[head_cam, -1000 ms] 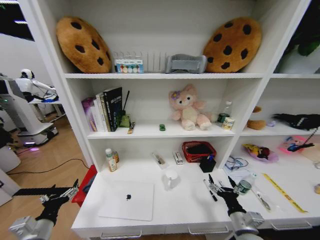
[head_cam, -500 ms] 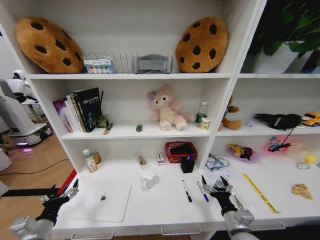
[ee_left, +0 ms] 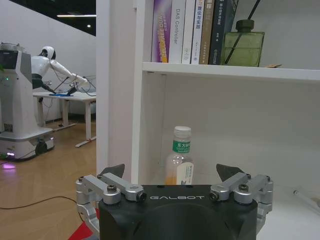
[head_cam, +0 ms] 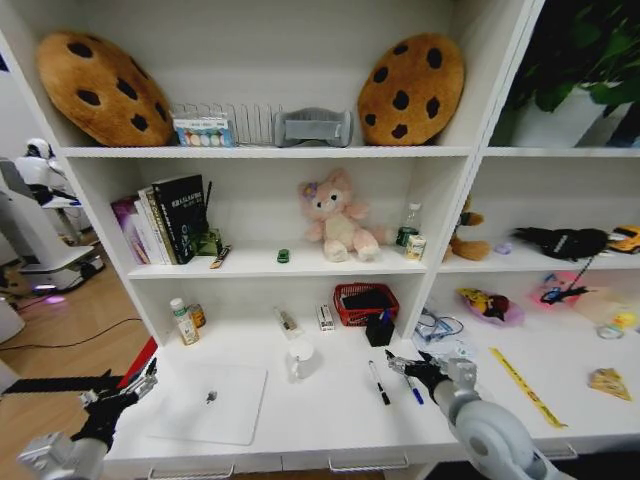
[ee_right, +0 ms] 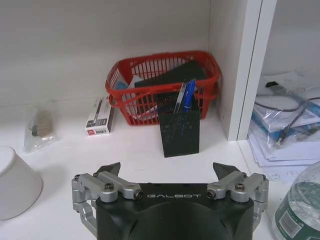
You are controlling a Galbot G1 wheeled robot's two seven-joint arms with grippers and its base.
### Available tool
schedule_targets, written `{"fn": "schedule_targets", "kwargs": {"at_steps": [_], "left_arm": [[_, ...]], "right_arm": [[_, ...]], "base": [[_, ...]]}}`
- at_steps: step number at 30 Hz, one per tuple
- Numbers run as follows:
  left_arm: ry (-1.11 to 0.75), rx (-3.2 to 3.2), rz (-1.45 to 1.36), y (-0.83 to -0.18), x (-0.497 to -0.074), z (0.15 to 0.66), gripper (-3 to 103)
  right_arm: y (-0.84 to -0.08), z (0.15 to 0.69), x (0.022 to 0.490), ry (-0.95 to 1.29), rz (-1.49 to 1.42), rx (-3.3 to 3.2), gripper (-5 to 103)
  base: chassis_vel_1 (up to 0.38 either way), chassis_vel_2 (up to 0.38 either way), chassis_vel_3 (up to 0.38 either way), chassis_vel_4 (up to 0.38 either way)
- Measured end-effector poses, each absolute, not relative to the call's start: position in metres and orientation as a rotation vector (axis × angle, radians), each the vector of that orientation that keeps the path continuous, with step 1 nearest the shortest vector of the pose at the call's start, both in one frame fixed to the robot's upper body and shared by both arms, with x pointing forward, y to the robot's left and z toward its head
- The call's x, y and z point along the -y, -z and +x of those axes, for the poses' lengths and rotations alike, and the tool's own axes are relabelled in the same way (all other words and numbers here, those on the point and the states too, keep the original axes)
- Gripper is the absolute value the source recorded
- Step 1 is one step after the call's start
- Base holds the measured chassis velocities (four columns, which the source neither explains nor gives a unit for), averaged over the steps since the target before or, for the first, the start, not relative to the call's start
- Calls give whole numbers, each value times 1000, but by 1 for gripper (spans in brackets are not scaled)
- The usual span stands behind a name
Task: Organize the objects on the table.
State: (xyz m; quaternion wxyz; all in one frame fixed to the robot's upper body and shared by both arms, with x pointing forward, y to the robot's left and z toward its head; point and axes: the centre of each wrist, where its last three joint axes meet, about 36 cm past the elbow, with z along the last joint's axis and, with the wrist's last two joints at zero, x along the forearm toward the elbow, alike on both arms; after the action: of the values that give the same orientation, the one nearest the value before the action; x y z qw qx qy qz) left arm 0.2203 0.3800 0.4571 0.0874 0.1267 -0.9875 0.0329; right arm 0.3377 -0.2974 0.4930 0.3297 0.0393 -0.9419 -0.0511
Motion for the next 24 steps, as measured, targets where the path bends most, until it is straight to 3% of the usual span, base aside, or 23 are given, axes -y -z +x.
{"fn": "schedule_targets", "kwargs": {"at_steps": [16,24], "left_arm": [[-98,2941,377,-457,-380,220,100],[-98,2941,377,-457,-380,220,100]], "right_arm": [[-453,410,293,148,150,2301,100],[-444,417,284,151,174,2257,100]], "base": [[0,0,0,0],[0,0,0,0]]}}
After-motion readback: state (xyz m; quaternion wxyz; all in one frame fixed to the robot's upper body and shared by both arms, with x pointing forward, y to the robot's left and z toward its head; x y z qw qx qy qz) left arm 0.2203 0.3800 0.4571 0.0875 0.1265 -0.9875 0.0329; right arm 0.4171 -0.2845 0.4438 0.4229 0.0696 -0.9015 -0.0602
